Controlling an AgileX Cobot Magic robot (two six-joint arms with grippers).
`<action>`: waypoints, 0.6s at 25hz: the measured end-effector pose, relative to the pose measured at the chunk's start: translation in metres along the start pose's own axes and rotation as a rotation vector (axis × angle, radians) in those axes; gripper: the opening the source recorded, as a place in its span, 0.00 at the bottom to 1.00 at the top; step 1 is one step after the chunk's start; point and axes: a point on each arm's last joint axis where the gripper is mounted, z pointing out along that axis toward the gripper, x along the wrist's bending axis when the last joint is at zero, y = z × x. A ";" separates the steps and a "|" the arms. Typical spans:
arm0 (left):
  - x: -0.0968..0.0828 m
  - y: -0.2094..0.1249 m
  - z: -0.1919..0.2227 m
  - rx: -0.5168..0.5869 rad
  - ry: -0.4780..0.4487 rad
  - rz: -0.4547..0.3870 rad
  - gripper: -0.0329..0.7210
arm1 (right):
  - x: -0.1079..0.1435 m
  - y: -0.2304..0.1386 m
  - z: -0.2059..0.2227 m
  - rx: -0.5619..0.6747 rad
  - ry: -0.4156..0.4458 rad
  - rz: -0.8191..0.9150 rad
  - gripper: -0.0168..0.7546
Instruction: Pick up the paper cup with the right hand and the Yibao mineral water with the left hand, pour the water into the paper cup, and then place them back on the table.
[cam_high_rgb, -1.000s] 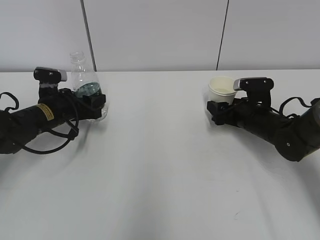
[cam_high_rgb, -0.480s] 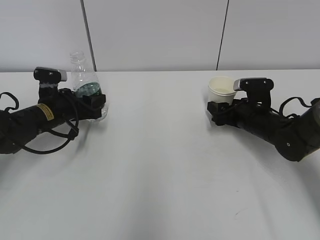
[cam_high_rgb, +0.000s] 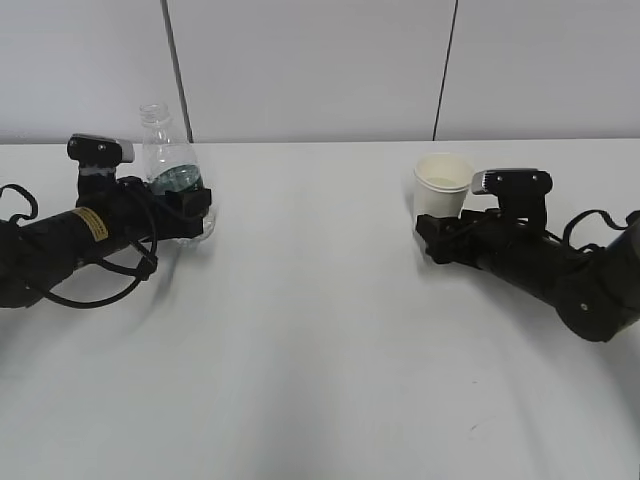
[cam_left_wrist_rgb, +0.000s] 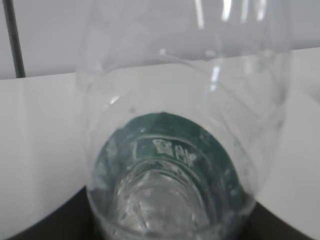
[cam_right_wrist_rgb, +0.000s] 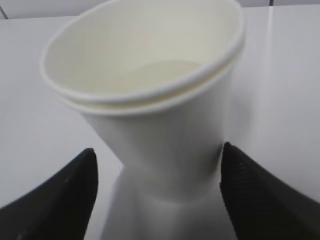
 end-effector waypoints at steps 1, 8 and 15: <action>0.000 0.000 0.000 0.000 0.000 0.000 0.51 | 0.000 -0.002 -0.002 -0.006 0.000 0.007 0.79; 0.000 0.000 0.000 0.000 0.000 0.000 0.51 | 0.002 -0.006 -0.013 -0.026 -0.001 0.022 0.79; 0.000 0.000 0.000 0.000 0.000 0.000 0.50 | 0.010 0.003 -0.040 -0.073 0.015 0.020 0.79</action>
